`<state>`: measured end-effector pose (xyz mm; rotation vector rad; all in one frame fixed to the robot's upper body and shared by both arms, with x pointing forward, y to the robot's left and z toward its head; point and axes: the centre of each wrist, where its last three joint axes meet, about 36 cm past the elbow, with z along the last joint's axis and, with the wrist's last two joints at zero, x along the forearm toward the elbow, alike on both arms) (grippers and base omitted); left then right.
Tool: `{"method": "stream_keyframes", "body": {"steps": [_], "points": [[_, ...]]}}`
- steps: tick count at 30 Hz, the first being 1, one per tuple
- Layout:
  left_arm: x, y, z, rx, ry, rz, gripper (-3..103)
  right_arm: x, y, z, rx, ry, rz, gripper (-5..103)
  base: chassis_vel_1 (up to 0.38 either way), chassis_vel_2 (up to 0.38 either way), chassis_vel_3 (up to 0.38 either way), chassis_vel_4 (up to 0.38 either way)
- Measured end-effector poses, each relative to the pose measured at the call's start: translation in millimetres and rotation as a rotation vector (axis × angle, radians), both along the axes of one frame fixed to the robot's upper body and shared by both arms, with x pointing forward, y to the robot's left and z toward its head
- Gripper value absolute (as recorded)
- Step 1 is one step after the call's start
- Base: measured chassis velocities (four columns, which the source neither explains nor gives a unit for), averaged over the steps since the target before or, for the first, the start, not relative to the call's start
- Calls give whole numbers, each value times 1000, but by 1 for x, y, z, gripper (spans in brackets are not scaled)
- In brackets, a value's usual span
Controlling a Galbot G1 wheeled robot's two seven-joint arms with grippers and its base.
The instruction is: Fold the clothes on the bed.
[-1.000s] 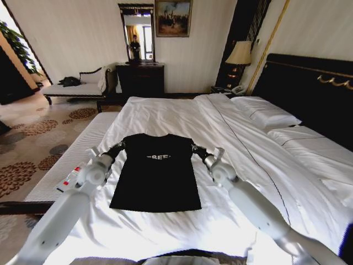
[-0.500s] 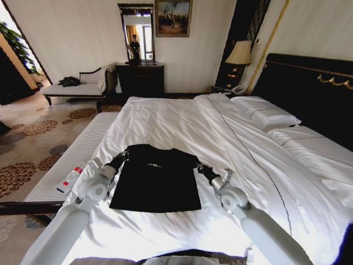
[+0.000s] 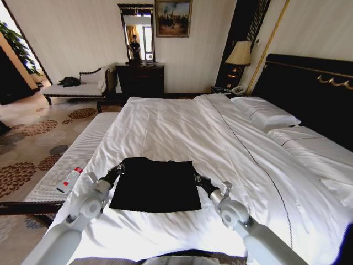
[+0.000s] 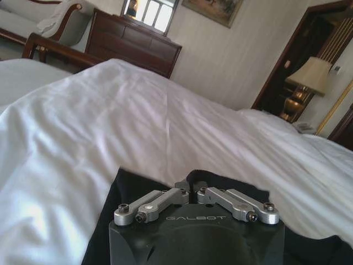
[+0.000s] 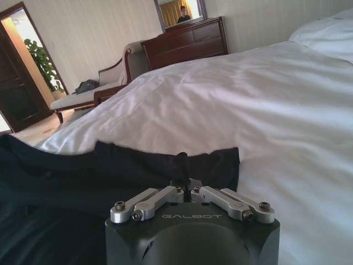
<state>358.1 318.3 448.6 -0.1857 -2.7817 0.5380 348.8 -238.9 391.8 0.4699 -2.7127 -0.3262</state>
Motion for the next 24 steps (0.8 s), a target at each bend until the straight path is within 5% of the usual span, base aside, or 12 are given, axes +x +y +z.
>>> {"method": "stream_keyframes", "body": {"steps": [7, 24], "points": [[-16, -16, -23, 15, 36, -26, 2, -11, 1, -19, -21, 25, 0, 1, 0, 0, 0, 0], [-36, -13, -39, 71, 97, -52, 2, -34, 3, -34, -48, 43, 20, 1, 0, 0, 0, 0]]}}
